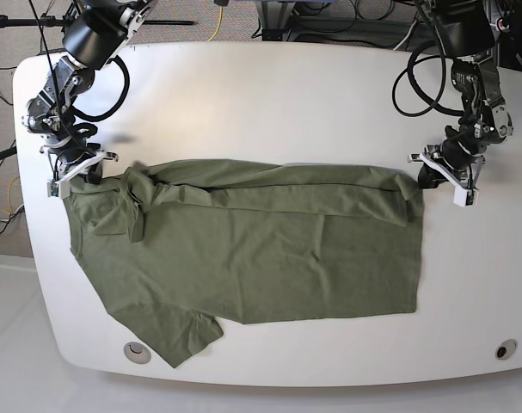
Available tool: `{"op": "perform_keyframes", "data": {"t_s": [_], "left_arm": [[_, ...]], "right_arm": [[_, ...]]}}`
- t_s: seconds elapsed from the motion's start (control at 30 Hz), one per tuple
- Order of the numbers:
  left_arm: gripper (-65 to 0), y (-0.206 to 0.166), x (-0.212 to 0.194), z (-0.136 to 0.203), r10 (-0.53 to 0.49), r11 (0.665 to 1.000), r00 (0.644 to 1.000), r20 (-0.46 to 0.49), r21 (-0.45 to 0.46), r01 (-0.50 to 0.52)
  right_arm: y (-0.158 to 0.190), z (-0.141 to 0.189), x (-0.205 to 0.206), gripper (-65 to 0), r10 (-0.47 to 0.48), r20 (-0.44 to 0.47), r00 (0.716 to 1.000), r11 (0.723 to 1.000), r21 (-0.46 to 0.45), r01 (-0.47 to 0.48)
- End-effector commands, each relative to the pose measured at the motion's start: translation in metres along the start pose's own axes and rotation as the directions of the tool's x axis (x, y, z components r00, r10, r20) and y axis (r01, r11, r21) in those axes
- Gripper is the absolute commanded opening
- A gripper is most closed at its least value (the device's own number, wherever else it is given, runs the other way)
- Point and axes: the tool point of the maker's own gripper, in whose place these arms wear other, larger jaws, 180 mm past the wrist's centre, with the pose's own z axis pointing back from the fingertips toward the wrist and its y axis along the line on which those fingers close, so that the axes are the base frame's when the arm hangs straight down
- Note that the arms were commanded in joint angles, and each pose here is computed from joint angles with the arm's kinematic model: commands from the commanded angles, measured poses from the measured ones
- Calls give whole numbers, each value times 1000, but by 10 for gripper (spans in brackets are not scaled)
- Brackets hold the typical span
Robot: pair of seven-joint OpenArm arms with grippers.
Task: Fold the T-shirt properly
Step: 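Close both grippers on the two ends of the folded strip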
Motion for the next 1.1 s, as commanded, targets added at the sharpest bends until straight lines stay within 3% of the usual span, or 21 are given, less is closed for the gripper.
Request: {"op": "perform_keyframes", "data": {"t_s": [0.0,0.67,1.07], "left_arm": [[-635,4,14,3,-20,1000,999,31,7,19],[-630,4,35,5,-42,999,997,68,12,41],[-630,6,15,32,-137,990,990,39,37,135]], "right_arm": [[-5,3,20,-647,12,51,999,1000,-7,-12],[-4,-3,32,-650,1,65,998,1000,3,-1],[-3,2,19,-650,6,38,999,1000,1,-6]]}}
